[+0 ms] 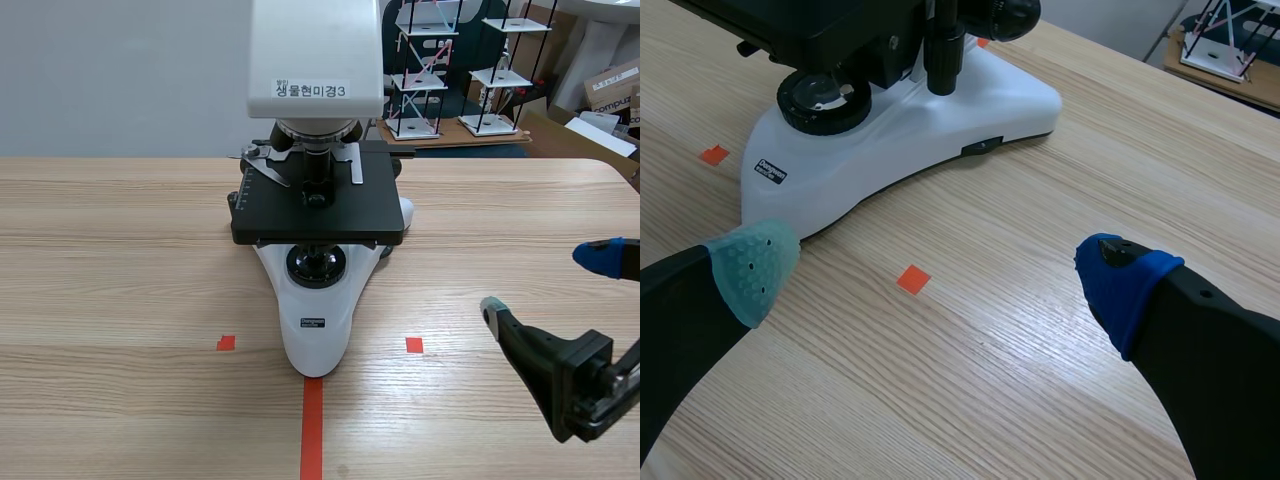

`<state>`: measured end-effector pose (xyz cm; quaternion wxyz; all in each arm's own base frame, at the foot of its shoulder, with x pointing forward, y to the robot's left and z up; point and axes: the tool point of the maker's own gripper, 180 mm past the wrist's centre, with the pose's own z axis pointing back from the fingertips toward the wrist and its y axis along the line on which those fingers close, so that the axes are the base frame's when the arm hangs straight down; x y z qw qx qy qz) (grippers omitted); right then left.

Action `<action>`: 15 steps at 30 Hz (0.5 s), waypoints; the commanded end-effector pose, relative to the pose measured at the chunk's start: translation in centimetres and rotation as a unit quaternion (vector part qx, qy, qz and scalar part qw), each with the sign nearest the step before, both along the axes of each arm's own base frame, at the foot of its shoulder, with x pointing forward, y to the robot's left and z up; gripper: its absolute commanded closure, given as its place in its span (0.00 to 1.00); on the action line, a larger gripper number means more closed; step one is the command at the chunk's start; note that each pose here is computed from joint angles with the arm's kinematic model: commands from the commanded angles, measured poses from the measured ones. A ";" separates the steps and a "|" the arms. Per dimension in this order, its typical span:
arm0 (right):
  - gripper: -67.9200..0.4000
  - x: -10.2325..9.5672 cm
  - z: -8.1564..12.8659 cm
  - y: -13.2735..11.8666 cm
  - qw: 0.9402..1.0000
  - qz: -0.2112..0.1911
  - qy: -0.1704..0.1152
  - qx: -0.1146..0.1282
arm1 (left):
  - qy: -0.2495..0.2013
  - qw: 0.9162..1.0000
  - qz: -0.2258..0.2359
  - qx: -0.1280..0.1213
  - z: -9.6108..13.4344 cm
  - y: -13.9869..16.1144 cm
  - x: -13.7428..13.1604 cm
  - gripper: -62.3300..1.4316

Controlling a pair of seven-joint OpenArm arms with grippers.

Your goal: Return to the home posture

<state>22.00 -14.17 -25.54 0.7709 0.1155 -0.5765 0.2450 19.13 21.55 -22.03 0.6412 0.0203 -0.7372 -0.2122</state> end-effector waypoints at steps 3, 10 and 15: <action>0.10 0.4 0.9 -0.1 1.000 0.002 -0.016 0.001 | -0.019 1.000 -0.009 -0.008 1.0 -0.4 0.3 0.00; 0.10 0.4 0.9 -0.1 1.000 0.001 -0.016 0.001 | -0.017 0.999 -0.009 -0.028 1.1 -0.3 -0.6 0.00; 0.10 0.4 0.9 -0.1 1.000 0.001 -0.016 0.001 | 0.008 0.999 -0.025 -0.046 0.4 -0.8 -1.4 0.00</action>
